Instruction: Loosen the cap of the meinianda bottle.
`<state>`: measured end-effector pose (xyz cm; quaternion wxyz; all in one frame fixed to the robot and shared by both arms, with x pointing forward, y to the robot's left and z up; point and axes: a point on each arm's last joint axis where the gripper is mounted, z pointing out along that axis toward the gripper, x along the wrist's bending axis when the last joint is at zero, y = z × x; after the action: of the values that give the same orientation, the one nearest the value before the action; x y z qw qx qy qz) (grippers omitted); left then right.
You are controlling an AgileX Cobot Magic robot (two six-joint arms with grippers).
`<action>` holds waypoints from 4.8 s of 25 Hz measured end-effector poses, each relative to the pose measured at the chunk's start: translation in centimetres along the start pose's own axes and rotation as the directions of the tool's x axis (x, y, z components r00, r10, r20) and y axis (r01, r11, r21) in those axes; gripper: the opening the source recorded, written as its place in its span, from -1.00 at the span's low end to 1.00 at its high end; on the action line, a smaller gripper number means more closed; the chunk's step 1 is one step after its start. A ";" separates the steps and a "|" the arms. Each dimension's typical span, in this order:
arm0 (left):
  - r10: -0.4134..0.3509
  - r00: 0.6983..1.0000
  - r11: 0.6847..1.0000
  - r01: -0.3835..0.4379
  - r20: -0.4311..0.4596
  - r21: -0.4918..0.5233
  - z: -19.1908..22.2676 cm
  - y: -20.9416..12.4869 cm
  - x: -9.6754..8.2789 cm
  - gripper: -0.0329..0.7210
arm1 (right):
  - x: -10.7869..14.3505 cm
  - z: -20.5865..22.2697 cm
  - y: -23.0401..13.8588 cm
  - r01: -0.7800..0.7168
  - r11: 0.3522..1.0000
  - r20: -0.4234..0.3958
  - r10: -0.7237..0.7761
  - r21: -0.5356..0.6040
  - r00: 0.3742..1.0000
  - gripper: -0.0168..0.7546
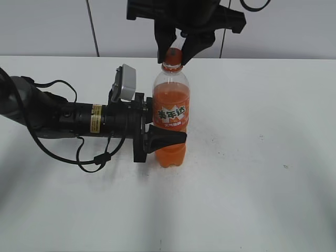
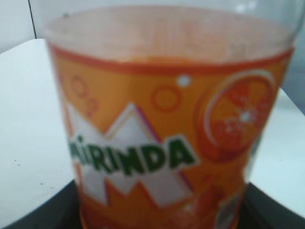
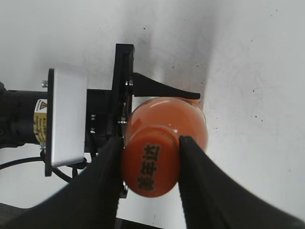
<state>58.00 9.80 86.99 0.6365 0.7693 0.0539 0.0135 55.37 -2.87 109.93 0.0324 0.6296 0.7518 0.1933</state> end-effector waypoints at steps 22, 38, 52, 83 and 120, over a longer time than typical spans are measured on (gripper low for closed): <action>0.000 1.000 1.000 0.000 0.001 0.000 0.0 0.0 0.0 0.18 | 0.1 0.0 0.0 0.876 0.482 -0.017 -0.876 -0.011 0.482 -0.26; 0.003 1.000 1.000 -0.003 0.004 0.001 0.0 0.0 0.0 0.18 | 0.4 -2.0 -0.4 0.974 0.215 -0.009 -0.977 -0.071 0.215 -0.26; 0.002 1.000 1.000 -0.002 0.002 0.002 0.0 0.0 0.0 0.18 | -3.8 -5.0 0.7 0.572 0.817 0.170 -0.555 -0.070 0.814 -0.26; 0.001 1.000 1.000 -0.001 0.002 0.002 0.0 0.0 0.0 0.18 | -27.0 11.5 -11.1 -0.147 0.986 0.226 0.125 0.083 0.966 -0.26; -0.010 1.000 1.000 0.010 -0.014 -0.010 0.0 0.1 0.1 0.68 | -26.2 8.9 -10.3 -0.168 0.986 0.194 0.168 -0.018 0.967 0.27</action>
<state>58.14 9.80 87.03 0.6401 0.7656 0.0622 0.0160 53.71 -27.18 93.16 0.0899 0.7068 0.6889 0.1334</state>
